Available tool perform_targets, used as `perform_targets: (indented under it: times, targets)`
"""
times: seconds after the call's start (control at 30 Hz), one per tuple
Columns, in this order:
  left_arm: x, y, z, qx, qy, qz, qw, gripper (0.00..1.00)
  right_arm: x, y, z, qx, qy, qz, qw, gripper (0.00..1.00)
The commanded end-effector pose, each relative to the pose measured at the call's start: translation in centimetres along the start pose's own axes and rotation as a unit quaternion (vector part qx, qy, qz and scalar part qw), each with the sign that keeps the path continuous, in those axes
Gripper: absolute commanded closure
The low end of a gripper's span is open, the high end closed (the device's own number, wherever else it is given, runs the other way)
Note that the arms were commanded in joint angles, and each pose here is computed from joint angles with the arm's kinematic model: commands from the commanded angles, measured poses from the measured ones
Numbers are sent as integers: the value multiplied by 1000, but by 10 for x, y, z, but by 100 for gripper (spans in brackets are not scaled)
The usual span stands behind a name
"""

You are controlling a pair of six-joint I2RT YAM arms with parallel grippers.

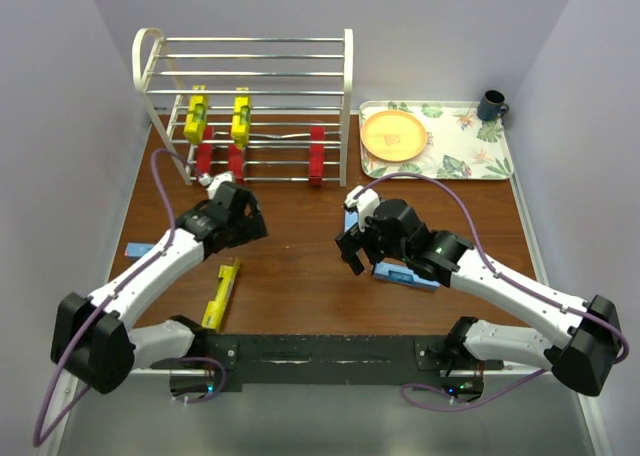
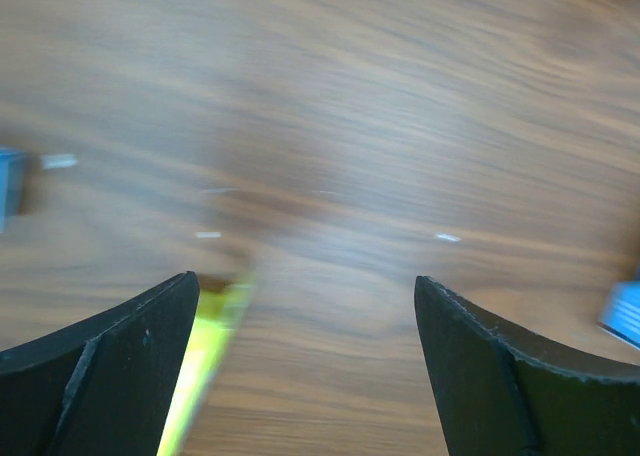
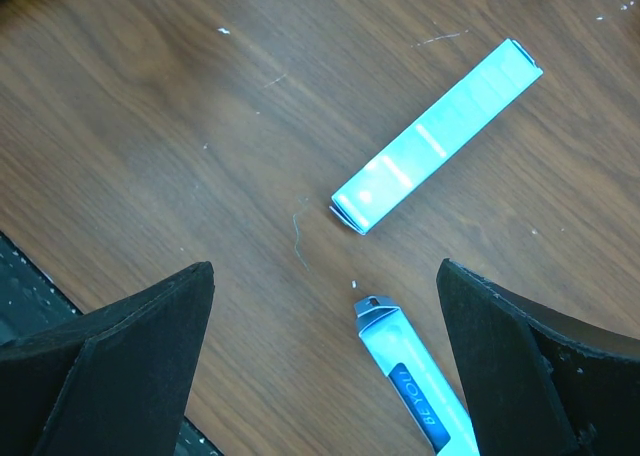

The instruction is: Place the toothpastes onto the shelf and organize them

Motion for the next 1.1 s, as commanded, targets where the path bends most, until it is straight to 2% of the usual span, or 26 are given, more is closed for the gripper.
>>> perform_targets:
  times: [0.0,0.13,0.37,0.5,0.67,0.73,0.9,1.07]
  targets:
    - [6,-5,42,-23,46,4,999,5,2,8,4,-2,13,-6,1000,1]
    - [-2,-12,59,-7,63,24,998,4,1,10,4,-2,16,-4,1000,1]
    - [-22,-40,70,-11,74,106,992,3,2,9,4,-1,16,-5,1000,1]
    - [-31,-50,63,-26,43,139,989,4,2,7,4,-1,15,-3,1000,1]
    - [-33,-55,50,-61,9,164,985,14,2,8,2,-1,9,-4,1000,1]
    - [-34,-61,45,-79,10,172,982,24,1,8,2,-1,9,-5,1000,1]
    - [-38,-71,31,-130,21,179,975,38,1,9,1,1,3,-4,1000,1]
    - [-38,-75,-27,-222,-54,150,962,53,2,8,-2,-1,-7,-6,1000,2]
Point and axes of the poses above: each gripper's point midway between its finger pads, its own x axis back along the fingers, its own z axis along the line the jaws close on, y = z × x, the point moved 4 cm from there along x, back along the fingers, and after that the axes turned 4 degrees about x, right-handed, at the moved point
